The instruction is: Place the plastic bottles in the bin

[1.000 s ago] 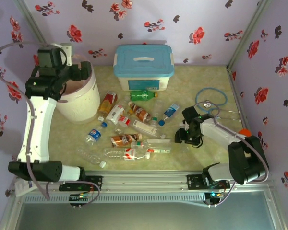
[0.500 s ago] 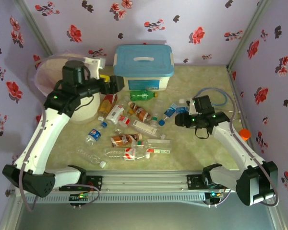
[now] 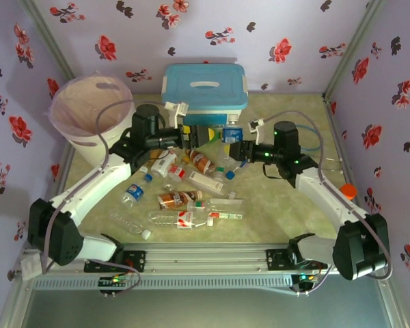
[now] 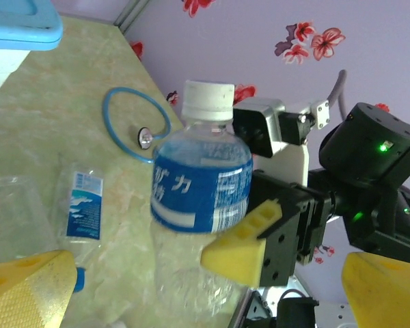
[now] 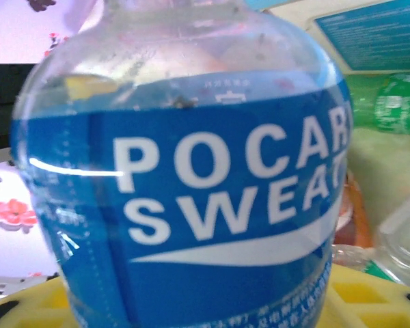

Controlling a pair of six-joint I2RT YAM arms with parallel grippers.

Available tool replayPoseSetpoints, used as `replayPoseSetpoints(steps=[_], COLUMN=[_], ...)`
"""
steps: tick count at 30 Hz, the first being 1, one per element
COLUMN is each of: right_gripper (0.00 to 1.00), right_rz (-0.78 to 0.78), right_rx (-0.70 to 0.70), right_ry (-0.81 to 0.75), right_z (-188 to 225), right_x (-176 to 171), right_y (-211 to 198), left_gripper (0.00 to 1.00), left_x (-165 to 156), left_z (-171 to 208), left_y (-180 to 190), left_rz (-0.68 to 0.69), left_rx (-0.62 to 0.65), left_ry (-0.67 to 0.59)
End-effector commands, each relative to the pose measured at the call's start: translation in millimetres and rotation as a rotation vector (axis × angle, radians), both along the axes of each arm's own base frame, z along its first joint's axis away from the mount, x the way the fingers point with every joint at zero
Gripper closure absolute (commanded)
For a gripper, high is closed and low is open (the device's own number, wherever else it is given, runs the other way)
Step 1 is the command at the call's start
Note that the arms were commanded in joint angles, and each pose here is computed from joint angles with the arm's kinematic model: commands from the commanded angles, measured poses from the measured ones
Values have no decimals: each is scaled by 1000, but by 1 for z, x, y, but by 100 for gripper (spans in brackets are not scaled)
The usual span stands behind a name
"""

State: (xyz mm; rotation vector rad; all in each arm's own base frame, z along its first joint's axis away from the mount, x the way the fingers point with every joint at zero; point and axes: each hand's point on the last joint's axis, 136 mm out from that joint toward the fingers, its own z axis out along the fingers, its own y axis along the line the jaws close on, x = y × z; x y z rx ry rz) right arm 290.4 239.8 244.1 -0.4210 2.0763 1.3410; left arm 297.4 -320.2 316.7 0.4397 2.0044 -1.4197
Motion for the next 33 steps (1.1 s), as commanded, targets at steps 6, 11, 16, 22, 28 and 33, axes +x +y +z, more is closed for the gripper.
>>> replayPoseSetpoints(steps=[6, 11, 16, 22, 28, 33], right_gripper=[46, 46, 46, 46, 46, 46], right_rz=[141, 147, 144, 151, 158, 162], right_rx=[77, 82, 94, 105, 102, 101], right_ry=[-30, -40, -45, -57, -56, -54], right_z=[16, 18, 21, 26, 26, 25], right_x=[-9, -9, -8, -11, -13, -13], right_y=[28, 32, 34, 37, 39, 42], left_gripper=[0, 0, 0, 10, 24, 34], left_x=[5, 6, 5, 7, 10, 12], left_z=[10, 0, -16, -23, -26, -27], left_y=[-27, -36, -44, -51, -54, -56], left_rz=[-52, -61, -59, -59, -58, -61], left_rx=[-103, -105, -45, -32, -37, -41], left_ry=[-42, -21, -13, -8, -1, 3])
